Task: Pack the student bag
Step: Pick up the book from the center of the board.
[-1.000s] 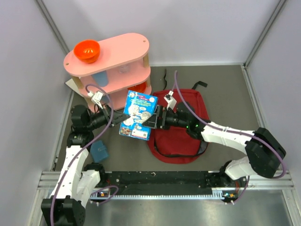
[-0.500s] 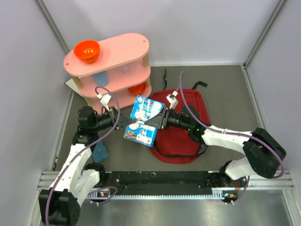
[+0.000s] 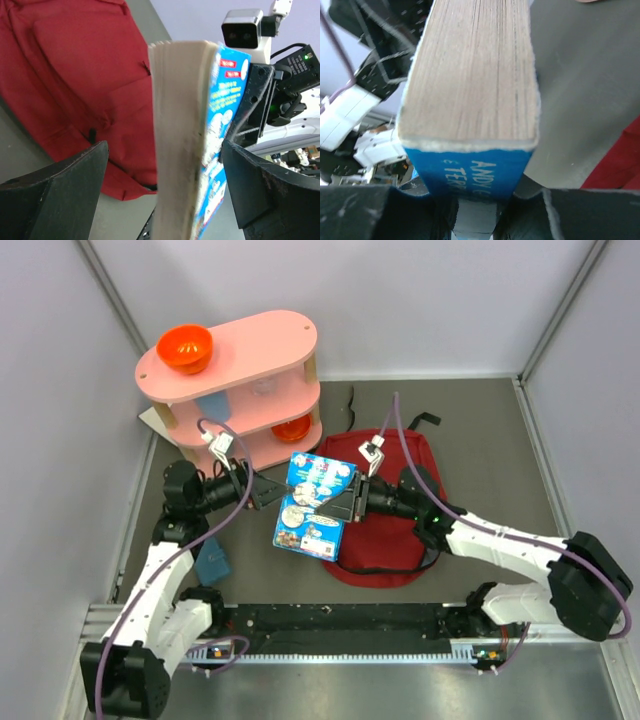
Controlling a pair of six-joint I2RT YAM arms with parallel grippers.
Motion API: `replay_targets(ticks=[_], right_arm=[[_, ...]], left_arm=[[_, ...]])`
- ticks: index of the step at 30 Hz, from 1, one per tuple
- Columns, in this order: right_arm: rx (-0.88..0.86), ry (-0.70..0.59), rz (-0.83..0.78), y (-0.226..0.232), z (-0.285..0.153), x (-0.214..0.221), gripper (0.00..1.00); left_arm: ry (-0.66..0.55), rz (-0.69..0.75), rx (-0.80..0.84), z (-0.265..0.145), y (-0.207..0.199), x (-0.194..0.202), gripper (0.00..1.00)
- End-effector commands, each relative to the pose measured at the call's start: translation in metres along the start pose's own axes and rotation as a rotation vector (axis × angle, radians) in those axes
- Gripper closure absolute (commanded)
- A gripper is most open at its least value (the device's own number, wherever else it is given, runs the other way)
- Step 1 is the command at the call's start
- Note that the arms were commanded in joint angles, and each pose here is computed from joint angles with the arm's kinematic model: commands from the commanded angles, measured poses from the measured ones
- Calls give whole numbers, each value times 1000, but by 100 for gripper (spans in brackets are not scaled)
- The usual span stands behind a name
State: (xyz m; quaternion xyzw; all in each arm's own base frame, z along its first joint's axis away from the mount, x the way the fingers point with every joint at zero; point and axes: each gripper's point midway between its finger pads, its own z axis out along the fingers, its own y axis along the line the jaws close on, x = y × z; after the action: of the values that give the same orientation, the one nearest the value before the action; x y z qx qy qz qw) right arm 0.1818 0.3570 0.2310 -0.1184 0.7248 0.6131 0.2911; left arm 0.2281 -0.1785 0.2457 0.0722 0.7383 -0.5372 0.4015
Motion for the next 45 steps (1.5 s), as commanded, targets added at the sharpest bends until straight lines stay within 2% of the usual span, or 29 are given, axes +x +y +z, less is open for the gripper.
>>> replay_targets(ticks=[1, 9, 12, 14, 18, 21, 22, 24, 27, 28, 29, 31, 32, 33, 34, 35, 36, 37, 38, 39, 40, 41, 45], right_arm=[[-251, -7, -129, 67, -15, -14, 100], [-373, 166, -183, 85, -19, 8, 100], [-392, 189, -214, 85, -21, 9, 100], [-377, 211, -220, 82, -21, 10, 100], [-341, 225, -253, 72, -18, 10, 100], [-334, 257, -264, 68, -17, 10, 100], [-326, 264, -263, 64, -16, 10, 100], [-311, 276, -266, 59, -14, 9, 100], [-288, 273, -259, 51, -10, 4, 100], [-275, 264, -254, 48, -10, 1, 100], [-255, 249, -253, 45, -8, -3, 99], [-197, 231, -239, 35, -8, -7, 95], [-142, 177, -243, 30, -7, -16, 91], [-93, 151, -236, 24, -6, -20, 72], [3, 151, -195, 7, -10, -18, 61], [143, 46, -183, -11, -12, -36, 45], [257, 1, -112, -29, -18, -38, 29], [354, -30, -60, -54, -27, -31, 19], [381, -84, -50, -63, -31, -34, 13], [362, -131, -19, -57, -38, -37, 12], [383, -138, 18, -71, -46, -23, 10], [344, -199, 14, -64, -47, -31, 8], [253, -312, 72, -47, -67, -32, 6]], left_arm=[[-23, 67, 127, 8, -22, -18, 1], [75, 152, 329, 18, -65, -18, 1], [114, 172, 371, 19, -72, -12, 2], [138, 166, 381, 18, -70, -5, 7], [171, 155, 399, 18, -70, 4, 27], [206, 153, 425, 17, -74, 13, 37], [217, 154, 435, 16, -75, 16, 45], [235, 154, 447, 15, -77, 20, 54], [270, 160, 474, 15, -81, 27, 86], [276, 146, 465, 15, -80, 28, 95], [264, 157, 453, 17, -78, 27, 100], [250, 145, 416, 18, -74, 27, 100], [209, 161, 371, 22, -70, 21, 100], [185, 162, 338, 24, -66, 17, 100], [167, 135, 282, 26, -61, 14, 100], [112, 150, 228, 27, -58, 4, 100], [9, 132, 105, 33, -41, -15, 100], [-33, 100, 56, 34, -36, -21, 100], [-93, 103, 77, 33, -45, -34, 100], [-154, 98, 64, 33, -45, -47, 100], [-184, 79, 65, 33, -48, -54, 100], [-217, 53, 81, 34, -54, -63, 100], [-317, -10, 117, 34, -64, -83, 100]])
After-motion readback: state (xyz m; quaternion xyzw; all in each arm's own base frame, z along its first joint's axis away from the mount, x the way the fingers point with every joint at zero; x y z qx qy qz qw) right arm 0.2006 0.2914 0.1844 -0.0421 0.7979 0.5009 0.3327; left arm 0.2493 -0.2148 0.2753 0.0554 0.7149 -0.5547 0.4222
